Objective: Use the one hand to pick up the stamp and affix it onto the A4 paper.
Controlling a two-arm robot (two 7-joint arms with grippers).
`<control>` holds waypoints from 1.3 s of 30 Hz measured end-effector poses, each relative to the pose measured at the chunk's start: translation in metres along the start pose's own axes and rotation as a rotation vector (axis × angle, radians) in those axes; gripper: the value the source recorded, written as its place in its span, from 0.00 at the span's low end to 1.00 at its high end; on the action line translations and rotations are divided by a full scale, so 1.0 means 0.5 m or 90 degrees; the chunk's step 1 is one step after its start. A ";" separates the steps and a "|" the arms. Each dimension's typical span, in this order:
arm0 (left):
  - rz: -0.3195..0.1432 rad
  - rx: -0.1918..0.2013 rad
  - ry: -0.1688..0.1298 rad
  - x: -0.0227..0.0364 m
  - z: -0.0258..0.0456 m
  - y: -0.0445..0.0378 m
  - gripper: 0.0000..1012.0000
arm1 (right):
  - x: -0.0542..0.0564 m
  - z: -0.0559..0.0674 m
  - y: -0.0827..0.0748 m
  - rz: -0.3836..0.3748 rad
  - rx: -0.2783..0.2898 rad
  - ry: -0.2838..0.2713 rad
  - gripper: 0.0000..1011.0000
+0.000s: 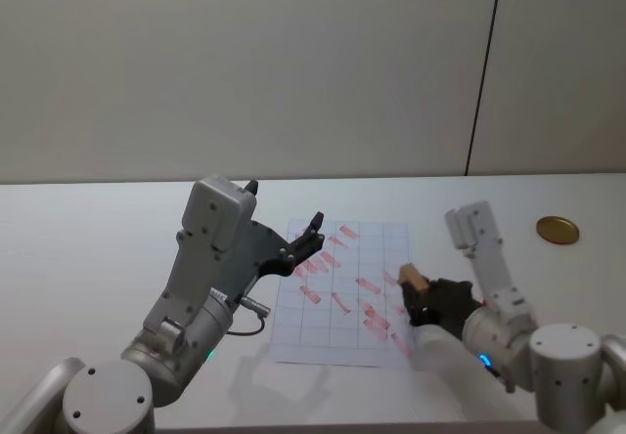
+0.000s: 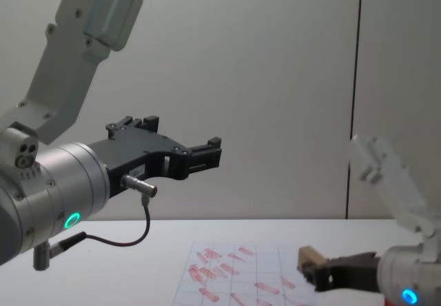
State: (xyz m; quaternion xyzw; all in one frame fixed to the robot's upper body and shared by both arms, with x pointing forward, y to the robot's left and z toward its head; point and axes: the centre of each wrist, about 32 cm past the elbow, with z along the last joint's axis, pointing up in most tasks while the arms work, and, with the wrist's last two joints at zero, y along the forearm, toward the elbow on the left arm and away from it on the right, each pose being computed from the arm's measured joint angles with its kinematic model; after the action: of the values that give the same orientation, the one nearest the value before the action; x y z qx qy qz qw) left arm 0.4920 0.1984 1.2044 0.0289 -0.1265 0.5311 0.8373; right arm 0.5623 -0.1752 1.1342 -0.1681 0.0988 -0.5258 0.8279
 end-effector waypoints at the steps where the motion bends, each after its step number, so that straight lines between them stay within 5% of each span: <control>1: 0.000 0.000 0.000 0.000 0.000 0.000 0.98 | -0.005 -0.004 0.007 0.003 -0.006 -0.002 0.22; 18: 0.000 0.000 0.000 0.000 0.000 0.000 0.98 | -0.034 -0.026 0.064 0.017 -0.050 -0.012 0.22; 39: 0.000 0.000 0.000 0.000 0.000 0.000 0.98 | -0.044 -0.035 0.093 0.023 -0.074 -0.009 0.22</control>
State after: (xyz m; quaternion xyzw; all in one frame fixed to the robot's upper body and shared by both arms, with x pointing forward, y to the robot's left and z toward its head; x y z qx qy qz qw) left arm 0.4920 0.1984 1.2044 0.0289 -0.1265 0.5310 0.8374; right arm 0.5856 -0.1403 1.0999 -0.2179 0.1266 -0.5031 0.8266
